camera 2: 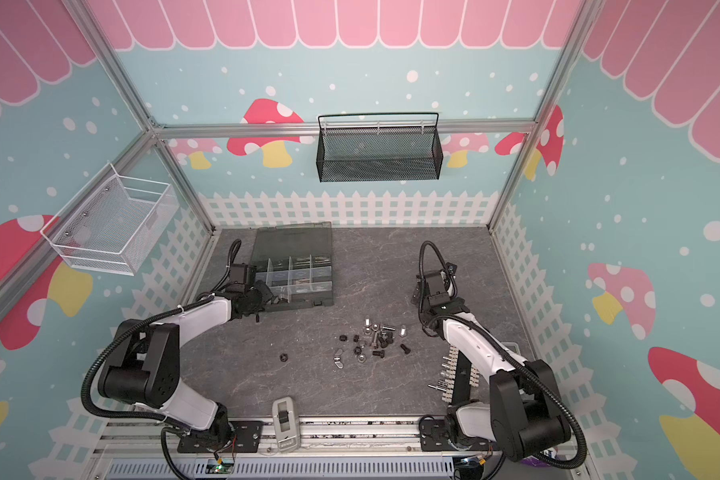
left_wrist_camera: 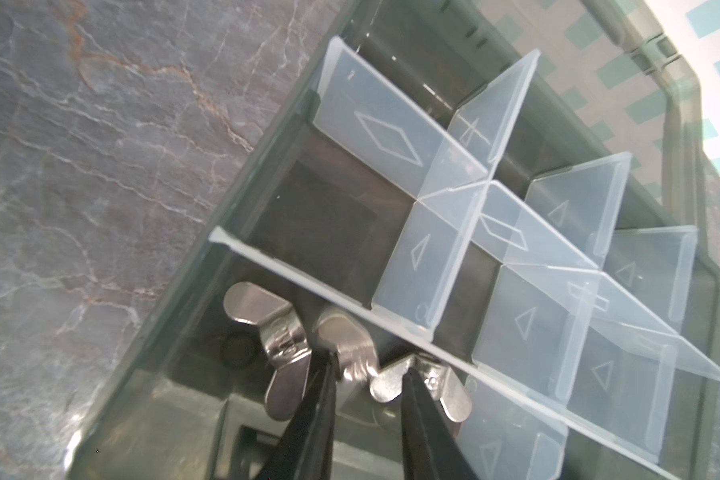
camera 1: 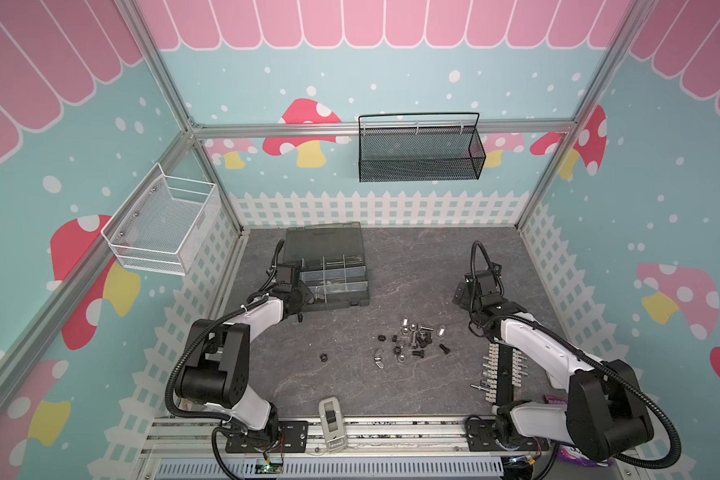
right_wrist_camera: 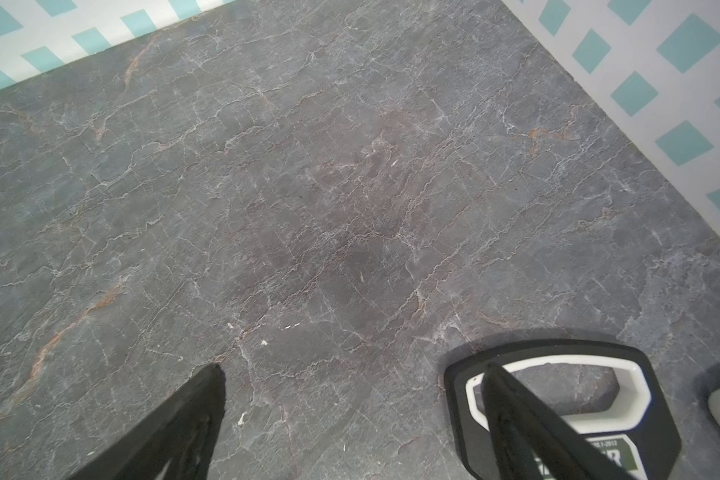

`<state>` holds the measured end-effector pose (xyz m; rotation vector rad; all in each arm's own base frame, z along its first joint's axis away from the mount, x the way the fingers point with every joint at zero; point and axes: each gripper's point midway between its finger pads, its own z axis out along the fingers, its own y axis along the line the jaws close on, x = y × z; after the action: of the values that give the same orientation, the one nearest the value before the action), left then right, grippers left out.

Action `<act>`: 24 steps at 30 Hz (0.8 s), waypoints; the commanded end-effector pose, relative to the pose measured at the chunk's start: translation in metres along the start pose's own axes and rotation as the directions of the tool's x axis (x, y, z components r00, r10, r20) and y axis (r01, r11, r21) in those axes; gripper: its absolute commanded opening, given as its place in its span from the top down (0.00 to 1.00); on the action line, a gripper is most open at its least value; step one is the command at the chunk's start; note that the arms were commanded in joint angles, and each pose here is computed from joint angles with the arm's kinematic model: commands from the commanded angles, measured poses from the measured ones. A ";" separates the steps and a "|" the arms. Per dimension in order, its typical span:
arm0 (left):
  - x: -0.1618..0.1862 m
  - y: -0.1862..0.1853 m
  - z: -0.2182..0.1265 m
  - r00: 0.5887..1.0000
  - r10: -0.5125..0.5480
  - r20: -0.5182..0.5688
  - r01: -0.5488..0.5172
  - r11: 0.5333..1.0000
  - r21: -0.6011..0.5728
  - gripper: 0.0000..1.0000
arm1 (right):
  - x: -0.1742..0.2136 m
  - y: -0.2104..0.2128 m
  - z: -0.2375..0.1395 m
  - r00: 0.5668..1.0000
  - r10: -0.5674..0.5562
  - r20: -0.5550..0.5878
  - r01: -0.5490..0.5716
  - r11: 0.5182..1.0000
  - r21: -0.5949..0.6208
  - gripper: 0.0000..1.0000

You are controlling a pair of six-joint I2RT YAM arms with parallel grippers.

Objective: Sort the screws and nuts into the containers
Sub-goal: 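Open the left gripper to drop the wing nut into the compartment, then move the left gripper back to the pile and grasp a fourth wing nut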

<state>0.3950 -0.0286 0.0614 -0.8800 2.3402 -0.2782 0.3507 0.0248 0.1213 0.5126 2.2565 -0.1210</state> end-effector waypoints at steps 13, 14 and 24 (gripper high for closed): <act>-0.005 -0.002 -0.045 0.998 0.019 0.067 -0.021 0.999 0.025 0.61 | -0.006 0.005 -0.007 1.000 0.020 0.016 -0.020 1.000 -0.023 0.03; -0.004 -0.003 -0.050 0.997 0.031 0.071 -0.033 0.999 0.026 0.60 | -0.006 0.005 -0.007 1.000 0.021 0.016 -0.021 0.999 -0.025 0.03; 0.049 -0.030 -0.088 0.963 0.268 0.019 -0.269 0.961 0.063 0.50 | -0.006 0.007 -0.006 1.000 0.028 0.012 -0.028 0.999 -0.030 0.03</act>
<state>0.3472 -0.0798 0.1313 -0.5878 2.3140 -0.3049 0.3508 0.0269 0.1223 0.5088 2.2578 -0.1036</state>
